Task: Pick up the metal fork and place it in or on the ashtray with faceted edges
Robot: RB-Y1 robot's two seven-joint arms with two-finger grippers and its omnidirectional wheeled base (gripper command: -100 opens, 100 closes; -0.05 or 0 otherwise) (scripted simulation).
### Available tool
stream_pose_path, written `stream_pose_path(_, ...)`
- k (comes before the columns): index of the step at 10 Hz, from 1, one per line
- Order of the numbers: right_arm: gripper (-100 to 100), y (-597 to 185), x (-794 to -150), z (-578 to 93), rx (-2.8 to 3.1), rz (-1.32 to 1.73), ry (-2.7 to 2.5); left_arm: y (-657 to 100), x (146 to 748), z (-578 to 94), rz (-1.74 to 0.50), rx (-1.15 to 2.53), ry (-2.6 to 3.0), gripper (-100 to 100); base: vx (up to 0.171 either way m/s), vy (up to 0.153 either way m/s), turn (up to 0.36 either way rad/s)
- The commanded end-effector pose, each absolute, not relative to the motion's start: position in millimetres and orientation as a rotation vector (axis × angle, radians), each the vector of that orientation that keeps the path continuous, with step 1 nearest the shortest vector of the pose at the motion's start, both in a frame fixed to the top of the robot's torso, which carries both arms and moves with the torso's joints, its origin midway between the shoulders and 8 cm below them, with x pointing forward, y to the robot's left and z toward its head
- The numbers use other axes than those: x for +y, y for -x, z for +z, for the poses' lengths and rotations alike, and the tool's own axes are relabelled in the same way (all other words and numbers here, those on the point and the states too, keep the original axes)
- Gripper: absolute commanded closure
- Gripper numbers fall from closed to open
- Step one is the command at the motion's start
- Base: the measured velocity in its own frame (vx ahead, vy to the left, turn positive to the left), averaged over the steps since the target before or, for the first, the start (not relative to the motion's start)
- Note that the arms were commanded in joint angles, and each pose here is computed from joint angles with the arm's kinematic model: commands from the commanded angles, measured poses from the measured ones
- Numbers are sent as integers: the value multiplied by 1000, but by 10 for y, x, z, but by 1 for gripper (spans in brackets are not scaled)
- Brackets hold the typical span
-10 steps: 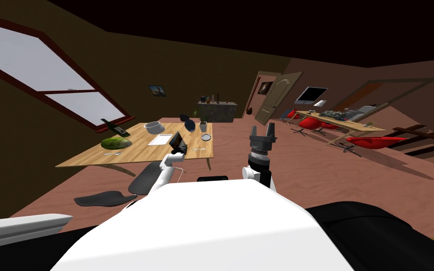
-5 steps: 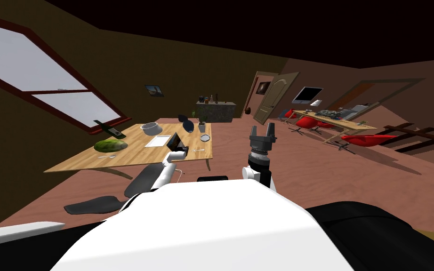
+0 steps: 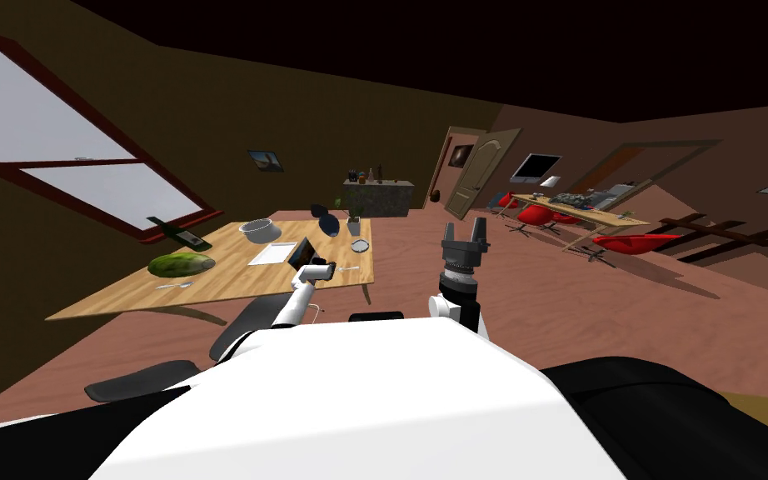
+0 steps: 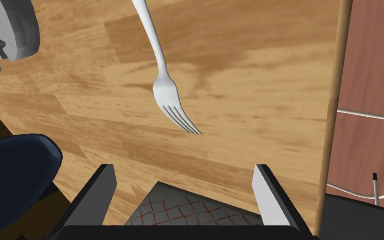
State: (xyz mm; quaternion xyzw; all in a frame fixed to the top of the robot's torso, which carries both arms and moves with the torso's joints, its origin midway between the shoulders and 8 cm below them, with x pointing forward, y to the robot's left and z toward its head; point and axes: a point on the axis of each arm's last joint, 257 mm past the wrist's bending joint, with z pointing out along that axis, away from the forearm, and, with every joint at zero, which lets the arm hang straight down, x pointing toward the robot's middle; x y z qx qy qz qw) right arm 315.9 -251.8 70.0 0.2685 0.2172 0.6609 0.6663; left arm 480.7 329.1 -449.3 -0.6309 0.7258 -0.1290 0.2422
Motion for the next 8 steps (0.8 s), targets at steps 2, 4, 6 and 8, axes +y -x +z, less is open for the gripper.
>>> stream_pose_path(2, 0, -3159, -2518, 700, 490, 1492, -606, -4699, 3267, -4622, -278, 2065, 1766, -100, 41, -13, -71)
stream_pose_path(4, 0, -3159, -2518, 700, 490, 1492, -606, -4621, 3261, -4688, -219, 2123, 1792, -100, 50, -18, -99)
stream_pose_path(6, 0, -3159, -2518, 700, 490, 1492, -606, -4564, 3263, -4723, -174, 2166, 1810, -100, 44, -16, -65)
stream_pose_path(8, 0, -3159, -2518, 700, 490, 1492, -606, -4511, 3279, -4741, -127, 2208, 1826, -100, 40, -18, -89)
